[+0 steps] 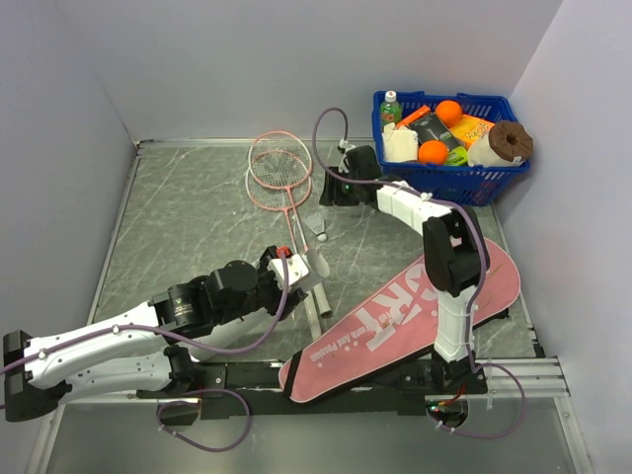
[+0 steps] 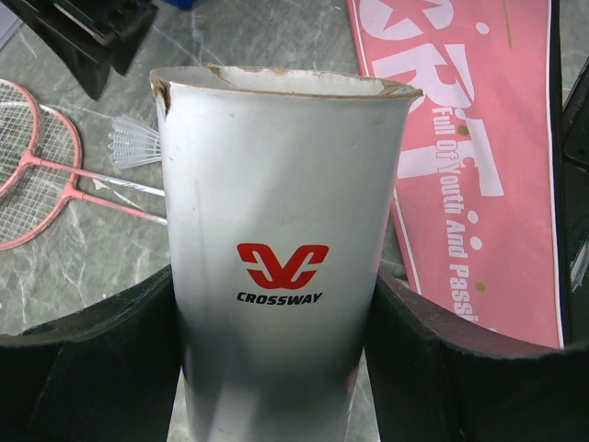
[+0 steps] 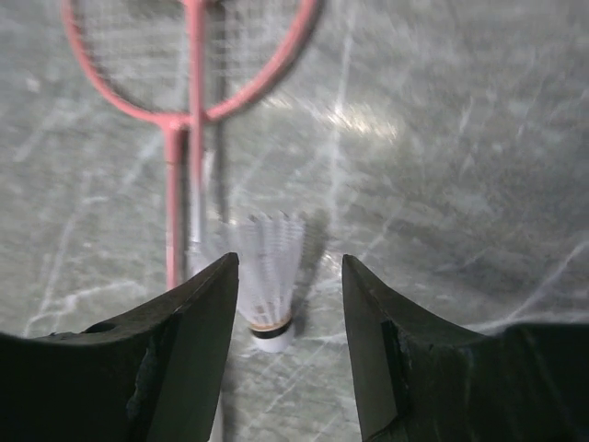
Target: Pack up the badminton gear
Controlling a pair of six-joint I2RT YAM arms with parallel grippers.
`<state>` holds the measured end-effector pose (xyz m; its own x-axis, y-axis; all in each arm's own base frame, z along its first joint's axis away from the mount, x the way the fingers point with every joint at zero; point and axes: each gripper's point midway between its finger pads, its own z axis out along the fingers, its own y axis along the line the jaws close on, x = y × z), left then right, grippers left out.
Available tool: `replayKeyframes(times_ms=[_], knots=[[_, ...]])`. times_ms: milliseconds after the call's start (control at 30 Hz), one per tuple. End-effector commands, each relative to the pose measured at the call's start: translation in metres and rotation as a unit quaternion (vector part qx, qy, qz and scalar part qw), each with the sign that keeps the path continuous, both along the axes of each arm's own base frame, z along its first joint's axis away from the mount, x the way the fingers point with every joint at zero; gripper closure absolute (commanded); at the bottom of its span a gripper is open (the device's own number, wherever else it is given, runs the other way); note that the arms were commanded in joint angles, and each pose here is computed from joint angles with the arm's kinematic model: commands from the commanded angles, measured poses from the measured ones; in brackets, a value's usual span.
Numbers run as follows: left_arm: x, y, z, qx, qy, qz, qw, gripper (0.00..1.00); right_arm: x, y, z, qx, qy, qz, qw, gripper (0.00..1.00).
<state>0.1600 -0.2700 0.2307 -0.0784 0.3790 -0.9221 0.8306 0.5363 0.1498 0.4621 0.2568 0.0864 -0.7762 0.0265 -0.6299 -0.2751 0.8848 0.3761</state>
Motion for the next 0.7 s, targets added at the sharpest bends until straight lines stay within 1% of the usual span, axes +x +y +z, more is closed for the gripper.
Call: replayKeyframes(times_ms=[0, 100, 233, 367, 500, 667], knots=[[0.003, -0.006, 0.026, -0.035, -0.006, 0.007, 0.999, 0.99, 0.015, 0.012, 0.064, 0.035, -0.084, 0.035, 0.995, 0.42], [0.004, -0.006, 0.024, -0.033, -0.005, 0.007, 0.999, 0.99, 0.014, 0.024, 0.065, 0.045, -0.083, 0.071, 0.993, 0.4], [0.004, -0.006, 0.023, -0.031, -0.006, 0.008, 0.999, 0.99, 0.012, 0.036, 0.054, 0.053, -0.055, 0.11, 0.991, 0.39], [0.004, -0.006, 0.024, -0.031, -0.006, 0.008, 0.999, 0.99, 0.008, 0.055, 0.048, 0.082, -0.035, 0.16, 0.983, 0.39], [0.004, -0.005, 0.023, -0.03, -0.006, 0.009, 0.999, 0.99, 0.005, 0.068, 0.037, 0.107, -0.01, 0.195, 0.975, 0.39], [0.004, -0.005, 0.022, -0.028, -0.006, 0.007, 1.0, 0.99, -0.001, 0.073, 0.025, 0.119, 0.019, 0.215, 0.969, 0.39]])
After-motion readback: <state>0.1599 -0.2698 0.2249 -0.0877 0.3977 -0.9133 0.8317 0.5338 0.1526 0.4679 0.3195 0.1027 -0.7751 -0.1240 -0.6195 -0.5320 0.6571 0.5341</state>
